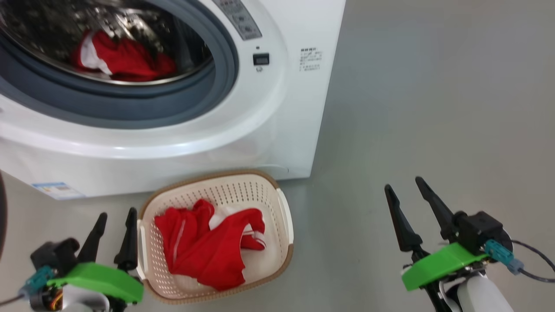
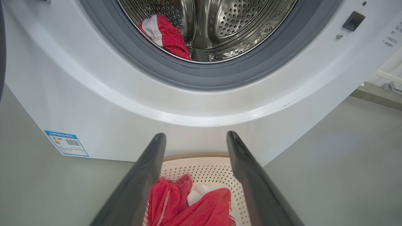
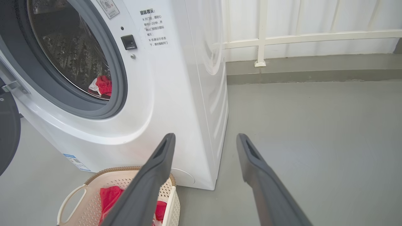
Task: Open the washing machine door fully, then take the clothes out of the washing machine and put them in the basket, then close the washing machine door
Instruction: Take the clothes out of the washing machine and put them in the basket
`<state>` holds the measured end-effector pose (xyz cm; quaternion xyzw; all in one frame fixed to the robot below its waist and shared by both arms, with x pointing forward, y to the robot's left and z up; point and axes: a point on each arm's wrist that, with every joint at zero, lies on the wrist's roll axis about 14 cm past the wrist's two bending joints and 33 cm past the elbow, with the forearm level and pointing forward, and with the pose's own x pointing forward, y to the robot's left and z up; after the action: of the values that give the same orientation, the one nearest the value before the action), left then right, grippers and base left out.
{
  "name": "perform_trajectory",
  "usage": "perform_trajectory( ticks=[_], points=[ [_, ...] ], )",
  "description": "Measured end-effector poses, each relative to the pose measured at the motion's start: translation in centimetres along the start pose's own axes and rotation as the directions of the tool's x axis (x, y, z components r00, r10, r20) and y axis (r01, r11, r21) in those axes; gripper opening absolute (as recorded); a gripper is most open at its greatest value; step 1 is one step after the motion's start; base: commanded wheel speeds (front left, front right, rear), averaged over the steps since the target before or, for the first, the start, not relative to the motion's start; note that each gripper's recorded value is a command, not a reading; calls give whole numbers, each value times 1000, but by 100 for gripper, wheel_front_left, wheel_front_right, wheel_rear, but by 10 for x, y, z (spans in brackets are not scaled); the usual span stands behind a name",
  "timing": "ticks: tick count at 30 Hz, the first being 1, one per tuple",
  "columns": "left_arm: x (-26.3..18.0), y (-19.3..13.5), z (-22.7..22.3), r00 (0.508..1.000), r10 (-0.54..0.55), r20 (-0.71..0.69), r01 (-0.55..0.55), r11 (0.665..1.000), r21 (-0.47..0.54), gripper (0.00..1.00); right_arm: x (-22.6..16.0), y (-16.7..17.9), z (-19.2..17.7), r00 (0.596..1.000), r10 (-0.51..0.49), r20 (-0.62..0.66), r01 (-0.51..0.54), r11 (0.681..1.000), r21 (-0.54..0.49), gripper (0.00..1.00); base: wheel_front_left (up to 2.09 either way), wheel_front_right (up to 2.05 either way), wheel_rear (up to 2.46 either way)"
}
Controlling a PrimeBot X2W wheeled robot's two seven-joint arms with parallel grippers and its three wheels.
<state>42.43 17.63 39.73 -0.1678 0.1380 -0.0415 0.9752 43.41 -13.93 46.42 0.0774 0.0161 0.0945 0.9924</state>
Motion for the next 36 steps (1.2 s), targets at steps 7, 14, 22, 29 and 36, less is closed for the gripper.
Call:
perform_trajectory(
  ticks=[7,14,22,29,36],
  points=[
    [-26,-5,27,995,-11,103,6,999,49,100,-20,-1,9,1000,-12,16,11,1000,9,100,0,0,0],
    [-50,-8,49,982,-14,189,-1,997,76,100,-35,-1,14,1000,-17,25,17,1000,13,100,0,0,0],
    [-73,-7,59,970,-2,243,-19,996,82,100,-49,-4,16,999,-30,27,30,999,13,100,0,0,0],
    [-89,1,60,965,28,261,-50,996,79,100,-58,-10,15,998,-50,26,50,999,12,100,0,0,0],
    [-97,3,55,965,48,259,-66,996,61,100,-63,-15,11,997,-70,13,70,997,14,100,0,0,0]
  ],
)
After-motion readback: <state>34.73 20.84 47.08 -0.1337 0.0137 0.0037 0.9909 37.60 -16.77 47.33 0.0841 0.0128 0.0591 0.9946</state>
